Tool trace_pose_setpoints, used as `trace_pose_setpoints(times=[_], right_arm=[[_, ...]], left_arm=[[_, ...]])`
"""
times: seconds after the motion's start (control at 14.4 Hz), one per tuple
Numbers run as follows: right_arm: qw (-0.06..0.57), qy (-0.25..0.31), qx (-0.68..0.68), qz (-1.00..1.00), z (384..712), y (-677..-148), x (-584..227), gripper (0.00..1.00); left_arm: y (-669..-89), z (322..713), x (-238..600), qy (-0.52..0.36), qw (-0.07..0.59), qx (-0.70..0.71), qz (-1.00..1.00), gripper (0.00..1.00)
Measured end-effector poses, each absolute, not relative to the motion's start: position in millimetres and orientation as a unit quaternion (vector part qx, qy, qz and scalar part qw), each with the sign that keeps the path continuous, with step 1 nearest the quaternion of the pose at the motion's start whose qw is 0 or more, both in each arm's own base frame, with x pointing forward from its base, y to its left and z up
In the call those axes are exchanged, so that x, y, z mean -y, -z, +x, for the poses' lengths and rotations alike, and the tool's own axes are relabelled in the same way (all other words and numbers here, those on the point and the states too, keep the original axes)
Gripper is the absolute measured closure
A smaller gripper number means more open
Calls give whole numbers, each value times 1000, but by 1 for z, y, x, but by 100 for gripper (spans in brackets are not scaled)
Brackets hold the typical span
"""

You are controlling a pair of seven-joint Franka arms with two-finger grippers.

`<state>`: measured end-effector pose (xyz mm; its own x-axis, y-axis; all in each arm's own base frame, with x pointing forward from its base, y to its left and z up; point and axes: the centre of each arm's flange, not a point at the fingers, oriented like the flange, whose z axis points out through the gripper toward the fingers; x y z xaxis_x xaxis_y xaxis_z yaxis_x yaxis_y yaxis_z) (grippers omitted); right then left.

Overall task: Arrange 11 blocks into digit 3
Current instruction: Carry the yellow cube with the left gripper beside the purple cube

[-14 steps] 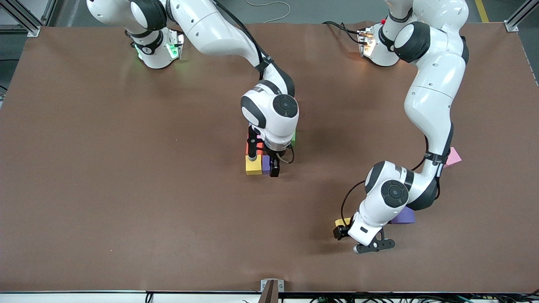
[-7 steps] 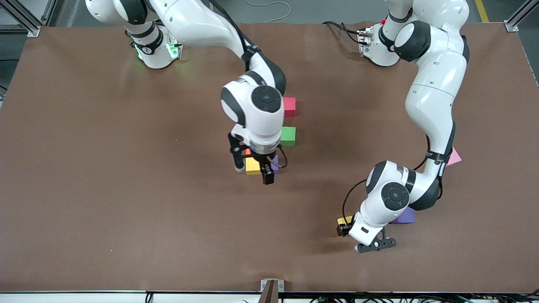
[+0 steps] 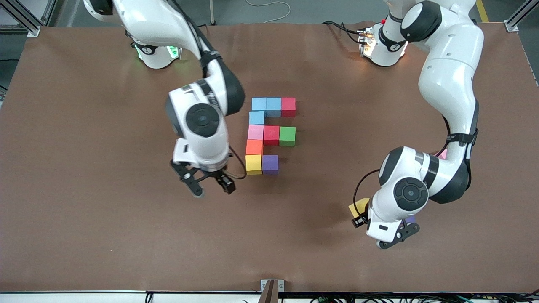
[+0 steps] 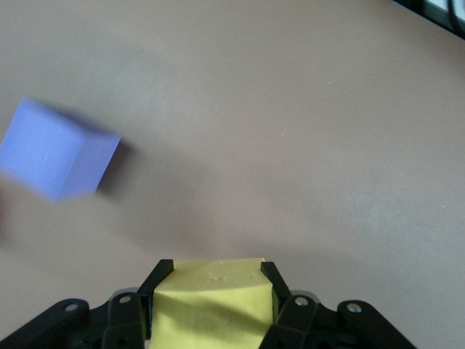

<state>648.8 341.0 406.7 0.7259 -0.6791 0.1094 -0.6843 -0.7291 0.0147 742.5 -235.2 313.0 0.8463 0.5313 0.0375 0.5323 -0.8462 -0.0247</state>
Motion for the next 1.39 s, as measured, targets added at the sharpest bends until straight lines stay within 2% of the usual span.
trace_pose_setpoints(times=[0.49,0.7,0.91,1.11,1.39], right_arm=[[19,54,126,990,662,-472,-142,0],[1,65,28,997,661,-497,-50,0],[7,75,-10,997,653,-514,33,0],[13,79,-3,997,646,-534,65,0],[14,64,7,998,644,-557,78,0]], left_arm=[[-309,690,336,31,35,517,-855,45],[-298,661,385,64,42,619,-782,45],[-269,632,408,68,64,684,-724,45],[-241,606,424,73,74,717,-689,45],[-232,568,445,79,40,723,-685,45]])
